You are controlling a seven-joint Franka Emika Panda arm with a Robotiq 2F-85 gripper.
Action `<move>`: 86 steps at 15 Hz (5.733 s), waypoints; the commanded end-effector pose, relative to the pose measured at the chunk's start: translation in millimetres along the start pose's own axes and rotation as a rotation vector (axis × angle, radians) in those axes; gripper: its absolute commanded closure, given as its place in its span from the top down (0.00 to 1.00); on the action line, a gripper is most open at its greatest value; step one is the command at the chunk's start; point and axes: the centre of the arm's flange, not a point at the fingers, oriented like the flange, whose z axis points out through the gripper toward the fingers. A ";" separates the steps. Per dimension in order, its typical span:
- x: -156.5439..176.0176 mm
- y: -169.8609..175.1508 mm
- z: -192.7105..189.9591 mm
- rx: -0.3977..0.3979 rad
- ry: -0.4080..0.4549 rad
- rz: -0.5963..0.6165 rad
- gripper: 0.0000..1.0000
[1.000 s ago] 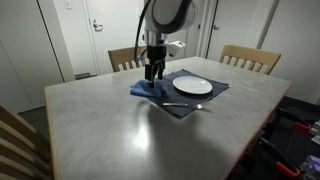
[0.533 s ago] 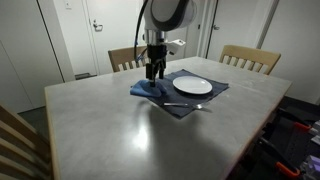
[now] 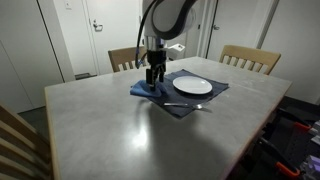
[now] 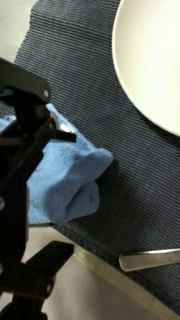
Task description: Use the blue towel to wipe the white plate
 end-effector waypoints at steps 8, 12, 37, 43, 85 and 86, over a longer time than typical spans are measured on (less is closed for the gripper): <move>-11.0 -15.6 20.4 -0.060 0.022 0.020 0.48; -12.5 -15.9 15.7 -0.086 0.012 0.024 0.19; -32.2 68.6 -48.5 -0.052 -0.125 0.021 0.03; -52.3 87.5 -62.6 -0.031 -0.245 0.027 0.03; -101.6 89.0 26.4 0.117 -0.394 0.152 0.03; -99.2 90.0 26.2 0.115 -0.382 0.156 0.03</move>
